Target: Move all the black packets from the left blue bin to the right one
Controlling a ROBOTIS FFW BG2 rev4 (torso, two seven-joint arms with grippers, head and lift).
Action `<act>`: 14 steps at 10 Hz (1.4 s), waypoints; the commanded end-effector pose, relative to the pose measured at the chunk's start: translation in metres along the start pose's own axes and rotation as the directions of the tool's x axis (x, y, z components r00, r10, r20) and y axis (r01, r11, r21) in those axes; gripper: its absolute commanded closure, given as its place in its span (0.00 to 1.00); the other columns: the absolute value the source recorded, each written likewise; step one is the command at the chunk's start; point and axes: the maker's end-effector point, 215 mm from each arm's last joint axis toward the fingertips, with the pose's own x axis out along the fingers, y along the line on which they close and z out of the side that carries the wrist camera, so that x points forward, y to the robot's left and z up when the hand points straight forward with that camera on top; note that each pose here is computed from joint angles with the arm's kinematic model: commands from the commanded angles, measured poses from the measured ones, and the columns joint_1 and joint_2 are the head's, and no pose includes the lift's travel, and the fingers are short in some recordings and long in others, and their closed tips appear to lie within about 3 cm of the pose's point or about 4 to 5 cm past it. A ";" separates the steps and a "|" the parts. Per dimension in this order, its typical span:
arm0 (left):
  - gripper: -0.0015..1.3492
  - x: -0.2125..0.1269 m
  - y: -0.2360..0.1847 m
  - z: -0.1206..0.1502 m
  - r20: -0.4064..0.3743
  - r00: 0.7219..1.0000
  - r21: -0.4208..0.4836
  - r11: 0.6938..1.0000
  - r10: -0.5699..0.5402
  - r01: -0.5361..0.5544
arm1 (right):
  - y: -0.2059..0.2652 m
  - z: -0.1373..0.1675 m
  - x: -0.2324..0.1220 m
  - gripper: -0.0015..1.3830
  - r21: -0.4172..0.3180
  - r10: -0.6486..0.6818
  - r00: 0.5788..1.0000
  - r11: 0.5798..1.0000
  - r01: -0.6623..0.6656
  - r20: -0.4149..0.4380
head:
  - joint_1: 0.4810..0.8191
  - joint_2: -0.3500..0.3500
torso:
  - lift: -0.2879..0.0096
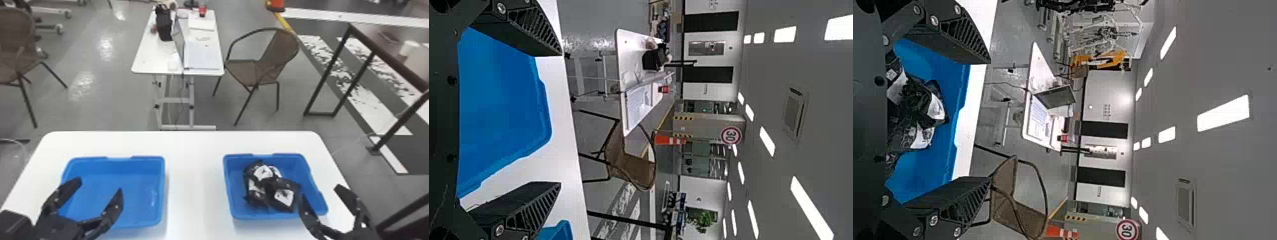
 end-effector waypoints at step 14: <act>0.08 0.000 -0.007 -0.011 -0.023 1.000 -0.027 0.999 -0.020 0.019 | 0.010 -0.004 0.003 0.15 0.031 0.015 1.000 0.999 -0.015 -0.001 | 0.63 0.31 | 0.97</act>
